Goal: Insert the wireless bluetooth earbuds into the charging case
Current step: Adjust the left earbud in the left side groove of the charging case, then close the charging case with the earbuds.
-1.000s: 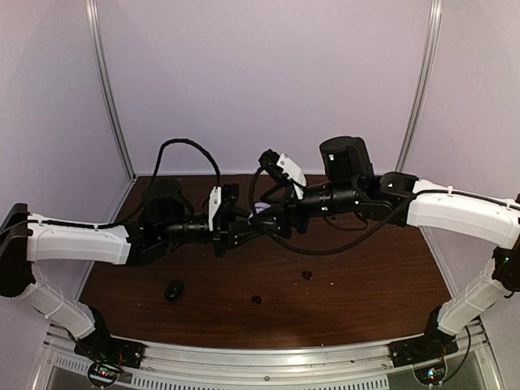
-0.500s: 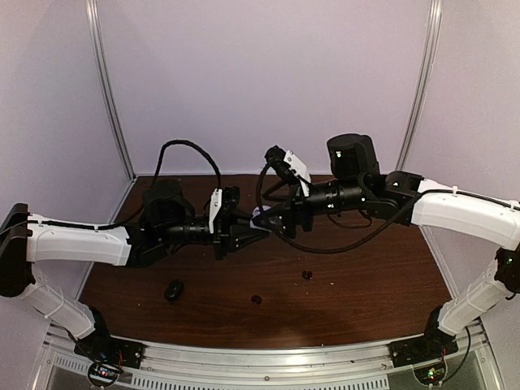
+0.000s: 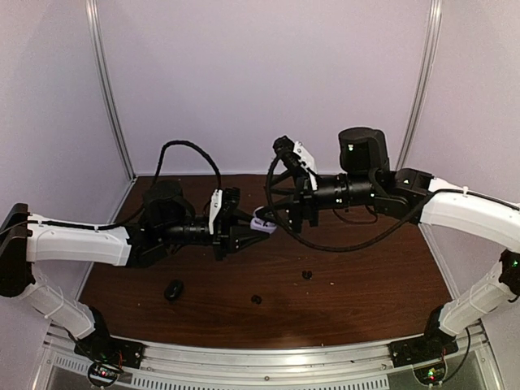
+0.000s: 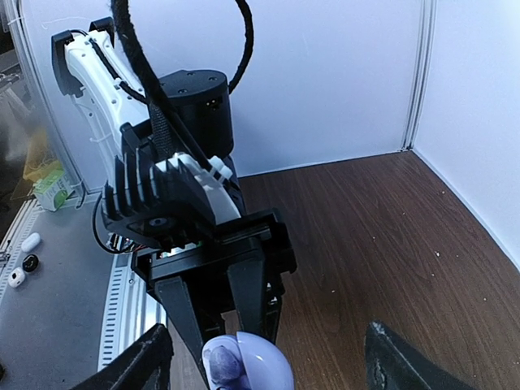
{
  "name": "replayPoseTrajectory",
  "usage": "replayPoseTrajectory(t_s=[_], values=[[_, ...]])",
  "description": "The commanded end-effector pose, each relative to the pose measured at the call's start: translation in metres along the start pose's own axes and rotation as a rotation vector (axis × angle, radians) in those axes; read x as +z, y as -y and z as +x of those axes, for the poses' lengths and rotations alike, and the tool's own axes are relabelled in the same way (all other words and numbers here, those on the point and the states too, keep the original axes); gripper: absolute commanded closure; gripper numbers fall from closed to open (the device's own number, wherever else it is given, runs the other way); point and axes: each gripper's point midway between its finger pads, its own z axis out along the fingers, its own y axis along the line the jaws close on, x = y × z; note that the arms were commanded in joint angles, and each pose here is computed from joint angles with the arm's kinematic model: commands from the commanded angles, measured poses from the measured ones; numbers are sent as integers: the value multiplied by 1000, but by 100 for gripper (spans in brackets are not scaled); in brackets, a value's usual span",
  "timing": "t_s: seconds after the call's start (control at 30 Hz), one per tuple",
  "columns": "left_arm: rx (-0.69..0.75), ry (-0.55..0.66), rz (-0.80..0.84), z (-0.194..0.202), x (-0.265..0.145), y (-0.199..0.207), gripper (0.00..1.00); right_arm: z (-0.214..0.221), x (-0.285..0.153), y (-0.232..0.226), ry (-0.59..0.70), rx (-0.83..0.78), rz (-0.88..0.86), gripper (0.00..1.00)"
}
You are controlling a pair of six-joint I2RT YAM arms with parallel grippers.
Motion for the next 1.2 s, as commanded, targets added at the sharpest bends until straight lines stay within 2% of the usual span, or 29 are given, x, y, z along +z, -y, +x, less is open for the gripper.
replayPoseTrajectory(t_s=[0.0, 0.3, 0.7, 0.97, 1.17], values=[[37, 46, 7, -16, 3, -1, 100, -5, 1, 7, -1, -10, 28, 19], [43, 48, 9, -17, 3, 0, 100, 6, 7, 25, -40, 10, 110, 21], [43, 70, -8, -23, 0, -2, 100, 25, 14, 27, -97, 21, 105, 24], [24, 91, -12, -24, -2, -5, 100, -12, -4, -10, 48, -41, -56, 22], [-9, 113, -15, -30, -7, -7, 100, -5, -3, -15, 35, -43, -92, 22]])
